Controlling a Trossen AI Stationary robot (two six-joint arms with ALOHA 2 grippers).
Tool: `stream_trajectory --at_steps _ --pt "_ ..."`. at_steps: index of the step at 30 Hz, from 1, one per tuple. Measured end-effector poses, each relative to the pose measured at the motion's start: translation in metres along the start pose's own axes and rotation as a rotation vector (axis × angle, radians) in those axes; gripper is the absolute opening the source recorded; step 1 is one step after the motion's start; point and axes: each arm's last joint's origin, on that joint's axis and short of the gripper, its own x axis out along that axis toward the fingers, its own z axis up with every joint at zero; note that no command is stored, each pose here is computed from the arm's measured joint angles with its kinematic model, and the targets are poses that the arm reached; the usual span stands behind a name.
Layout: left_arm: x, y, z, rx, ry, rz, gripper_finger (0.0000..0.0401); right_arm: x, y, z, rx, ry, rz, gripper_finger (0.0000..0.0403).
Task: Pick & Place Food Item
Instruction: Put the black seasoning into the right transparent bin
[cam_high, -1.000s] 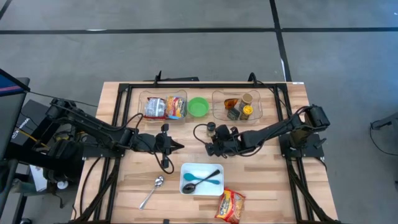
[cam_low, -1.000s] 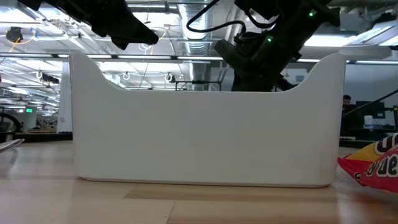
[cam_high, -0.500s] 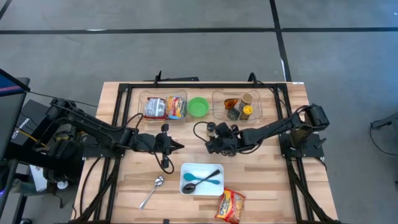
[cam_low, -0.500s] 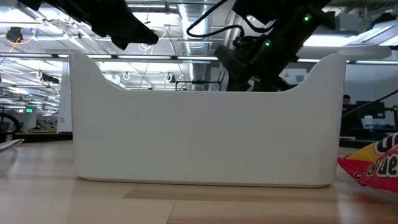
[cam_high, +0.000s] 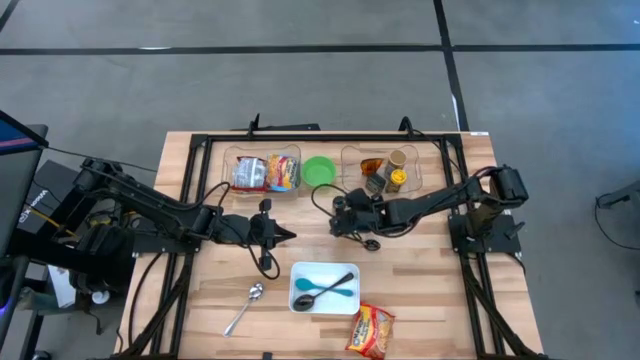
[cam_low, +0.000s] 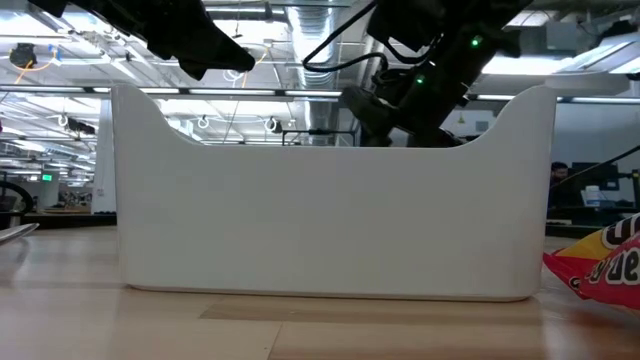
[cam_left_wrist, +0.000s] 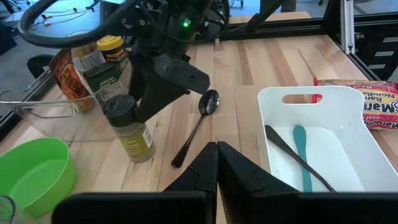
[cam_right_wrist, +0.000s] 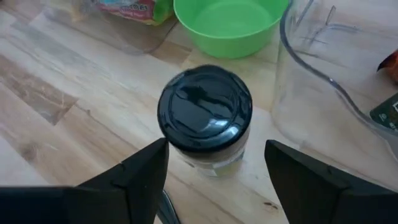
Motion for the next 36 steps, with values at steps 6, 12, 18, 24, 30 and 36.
stream_trajectory --at_steps 6,12,18,24,30,36 --pt "0.0 0.0 0.0 0.0 0.0 0.0 0.0004 0.002 0.004 0.007 -0.036 -0.018 0.061 0.026" --pt "0.0 0.0 0.0 0.0 0.0 0.0 0.0004 0.006 0.001 0.013 -0.018 -0.026 0.056 0.026" --pt "0.0 0.0 0.0 0.0 0.0 0.0 0.0004 0.009 -0.002 0.017 -0.014 -0.03 0.045 0.026" --pt "0.0 0.0 0.0 0.0 0.0 0.0 0.0004 0.01 -0.002 0.017 -0.056 -0.022 0.05 0.026" --pt "0.0 0.0 0.0 0.0 0.0 0.0 0.0004 0.012 -0.003 0.02 -0.056 -0.027 0.054 0.026" --pt "0.0 0.0 0.0 0.0 0.0 0.0 0.0004 0.013 -0.004 0.023 -0.097 -0.044 0.057 0.026"
